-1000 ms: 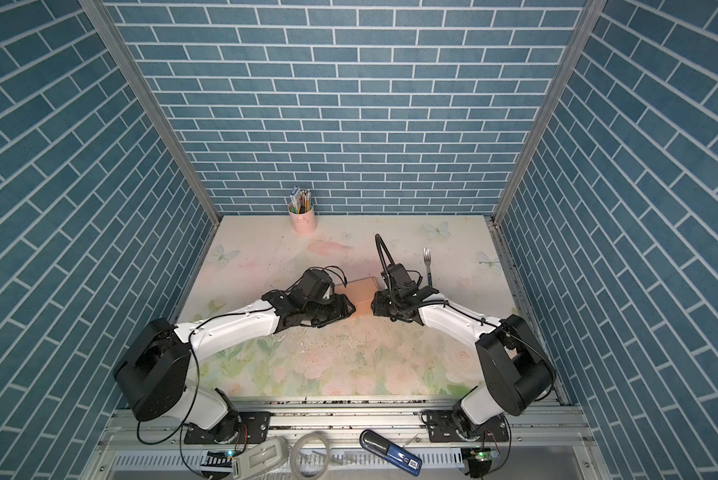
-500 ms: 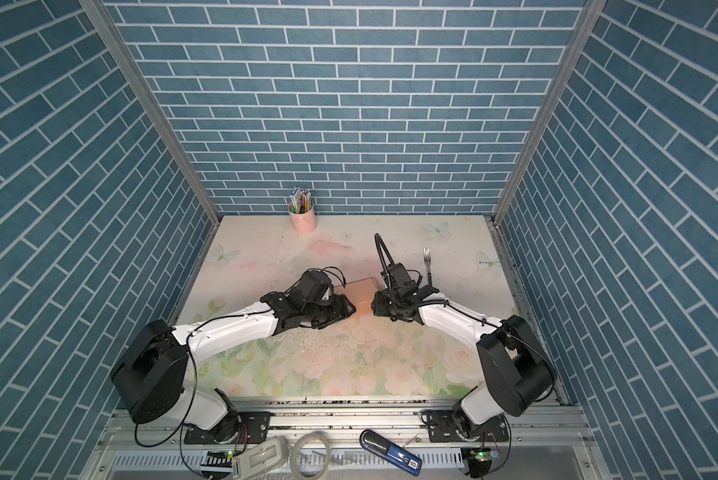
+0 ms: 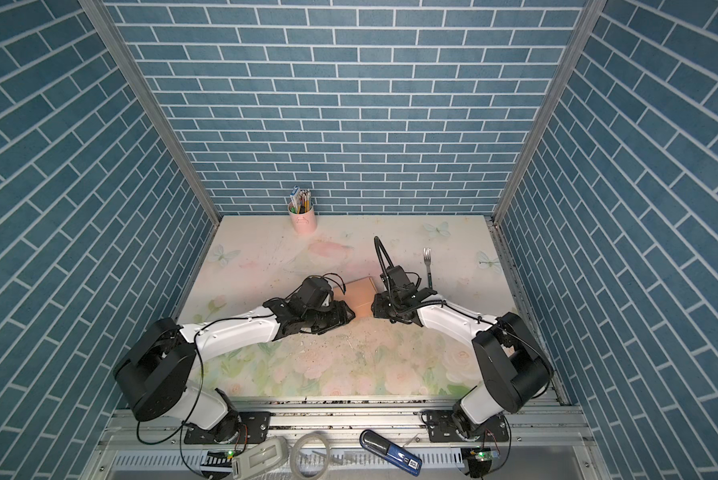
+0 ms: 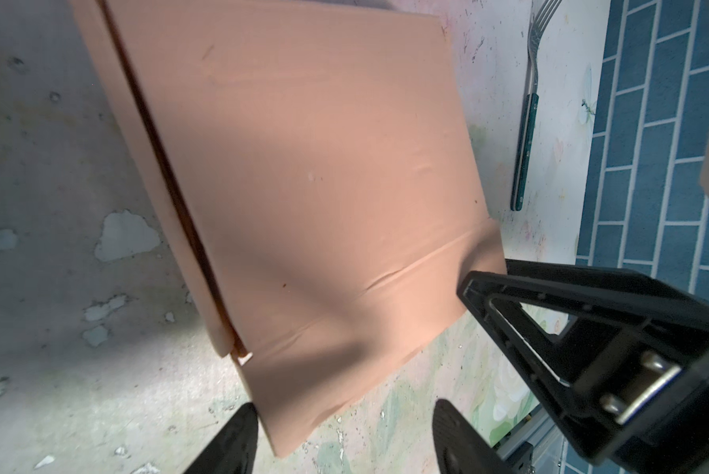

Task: Fold the paper box

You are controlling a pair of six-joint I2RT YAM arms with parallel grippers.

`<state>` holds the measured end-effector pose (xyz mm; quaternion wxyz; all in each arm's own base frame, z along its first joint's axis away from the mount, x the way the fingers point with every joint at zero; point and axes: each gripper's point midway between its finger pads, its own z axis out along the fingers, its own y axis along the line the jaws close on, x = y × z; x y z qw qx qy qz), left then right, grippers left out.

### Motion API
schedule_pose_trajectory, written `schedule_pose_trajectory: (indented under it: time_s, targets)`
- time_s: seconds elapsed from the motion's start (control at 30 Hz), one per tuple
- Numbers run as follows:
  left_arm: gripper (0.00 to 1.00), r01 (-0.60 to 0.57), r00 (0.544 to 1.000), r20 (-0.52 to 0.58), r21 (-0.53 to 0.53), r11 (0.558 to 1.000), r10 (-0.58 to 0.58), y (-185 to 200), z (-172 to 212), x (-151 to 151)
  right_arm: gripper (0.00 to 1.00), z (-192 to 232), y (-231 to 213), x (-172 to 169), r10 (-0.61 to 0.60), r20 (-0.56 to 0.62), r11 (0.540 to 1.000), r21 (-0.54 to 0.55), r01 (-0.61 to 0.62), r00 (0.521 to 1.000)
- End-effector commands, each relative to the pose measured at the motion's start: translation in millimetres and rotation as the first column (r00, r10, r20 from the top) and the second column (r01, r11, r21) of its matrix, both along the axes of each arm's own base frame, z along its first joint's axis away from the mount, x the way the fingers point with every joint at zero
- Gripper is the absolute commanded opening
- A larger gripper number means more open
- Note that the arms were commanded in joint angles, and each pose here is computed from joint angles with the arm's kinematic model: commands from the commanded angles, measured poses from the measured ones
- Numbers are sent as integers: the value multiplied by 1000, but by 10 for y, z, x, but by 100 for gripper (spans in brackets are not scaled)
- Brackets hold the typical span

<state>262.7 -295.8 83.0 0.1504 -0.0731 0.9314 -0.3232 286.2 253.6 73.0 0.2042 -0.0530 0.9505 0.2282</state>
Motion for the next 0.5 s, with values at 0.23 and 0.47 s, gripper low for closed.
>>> schedule_pose_trajectory:
  time_s: [0.23, 0.47]
  targets:
    - [69, 33, 999, 10, 42, 999, -33, 24, -149, -17, 40, -143, 57, -11, 46, 11, 999, -13, -46, 999]
    - [69, 31, 1000, 0, 57, 998, -31, 78, -229, -17, 40, -204, 43, 1, 45, 20, 999, -16, -45, 999]
